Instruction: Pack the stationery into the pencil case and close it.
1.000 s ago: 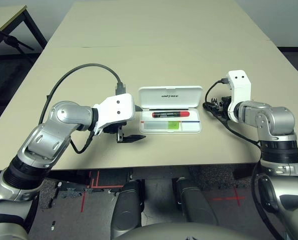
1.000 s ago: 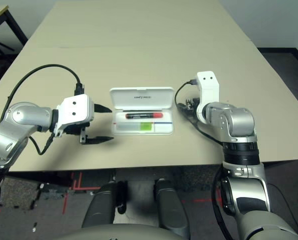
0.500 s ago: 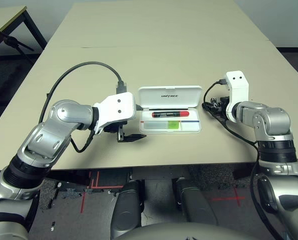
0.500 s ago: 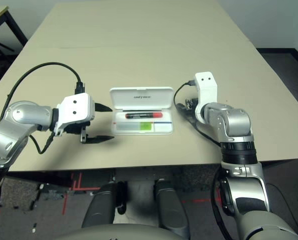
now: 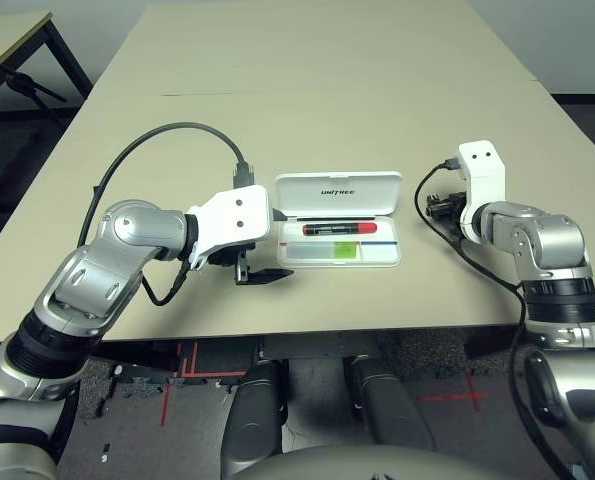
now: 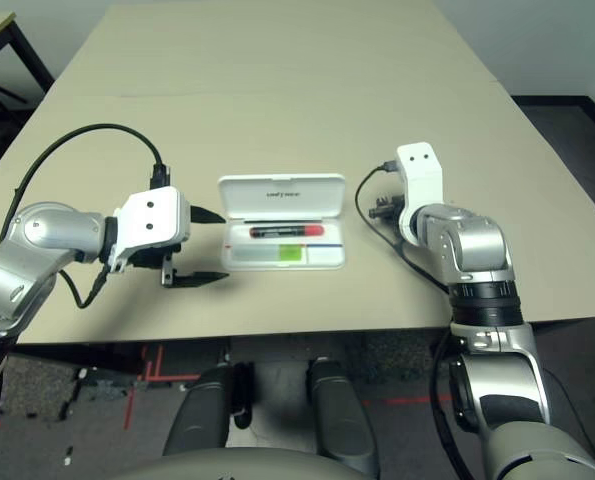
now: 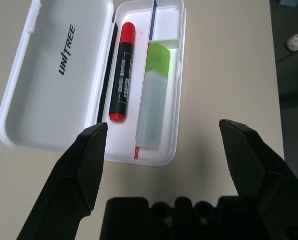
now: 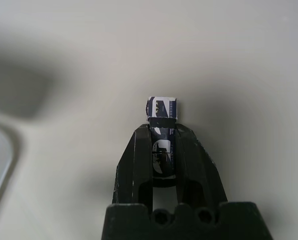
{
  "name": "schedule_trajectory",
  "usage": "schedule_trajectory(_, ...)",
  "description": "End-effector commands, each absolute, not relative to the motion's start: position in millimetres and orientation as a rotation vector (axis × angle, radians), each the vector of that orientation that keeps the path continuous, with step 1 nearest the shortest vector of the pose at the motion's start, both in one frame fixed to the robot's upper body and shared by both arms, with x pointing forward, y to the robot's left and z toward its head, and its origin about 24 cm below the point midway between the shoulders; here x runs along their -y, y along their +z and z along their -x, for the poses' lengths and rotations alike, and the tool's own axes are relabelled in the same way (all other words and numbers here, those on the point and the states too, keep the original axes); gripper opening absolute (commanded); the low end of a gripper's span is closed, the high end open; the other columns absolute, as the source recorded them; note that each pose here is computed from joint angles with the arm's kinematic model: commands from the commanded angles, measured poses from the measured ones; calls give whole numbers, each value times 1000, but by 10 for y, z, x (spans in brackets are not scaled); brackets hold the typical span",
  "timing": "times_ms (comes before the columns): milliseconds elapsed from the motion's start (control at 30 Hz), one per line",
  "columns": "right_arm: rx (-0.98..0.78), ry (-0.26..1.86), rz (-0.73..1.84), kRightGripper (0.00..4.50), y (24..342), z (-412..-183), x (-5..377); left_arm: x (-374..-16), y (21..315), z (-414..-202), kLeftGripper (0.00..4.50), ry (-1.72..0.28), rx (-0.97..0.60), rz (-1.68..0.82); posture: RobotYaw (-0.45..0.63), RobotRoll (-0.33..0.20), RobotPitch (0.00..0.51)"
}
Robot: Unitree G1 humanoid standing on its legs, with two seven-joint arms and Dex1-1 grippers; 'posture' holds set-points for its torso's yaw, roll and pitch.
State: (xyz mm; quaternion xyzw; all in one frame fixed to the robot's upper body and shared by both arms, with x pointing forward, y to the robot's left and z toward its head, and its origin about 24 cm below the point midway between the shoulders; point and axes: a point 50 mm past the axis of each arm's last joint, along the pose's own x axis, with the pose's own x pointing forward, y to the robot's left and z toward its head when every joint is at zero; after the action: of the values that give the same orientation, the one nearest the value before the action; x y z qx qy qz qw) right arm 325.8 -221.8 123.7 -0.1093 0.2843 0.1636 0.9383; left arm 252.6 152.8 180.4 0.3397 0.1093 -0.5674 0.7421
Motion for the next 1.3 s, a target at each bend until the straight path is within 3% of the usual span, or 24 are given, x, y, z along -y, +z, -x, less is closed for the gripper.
schedule_trajectory(33,-540,468,334,333,1352,-3226,2344,-1530,1789,-2515,4500,-1257,-256,-765,-29,0,138)
schedule_trajectory(267,-492,713,483,333,1652,-3141,2592,-1548,1776,-2517,4500,-1264,-265,-767,-44,0,150)
schedule_trajectory(533,-366,1196,552,333,1825,-2953,2438,-1518,1781,-2532,4500,-1274,-261,-770,-48,0,153)
schedule_trajectory(1300,-348,1476,642,333,1464,-3116,1918,-1549,1789,-2523,4500,-1244,-274,-777,4,0,147)
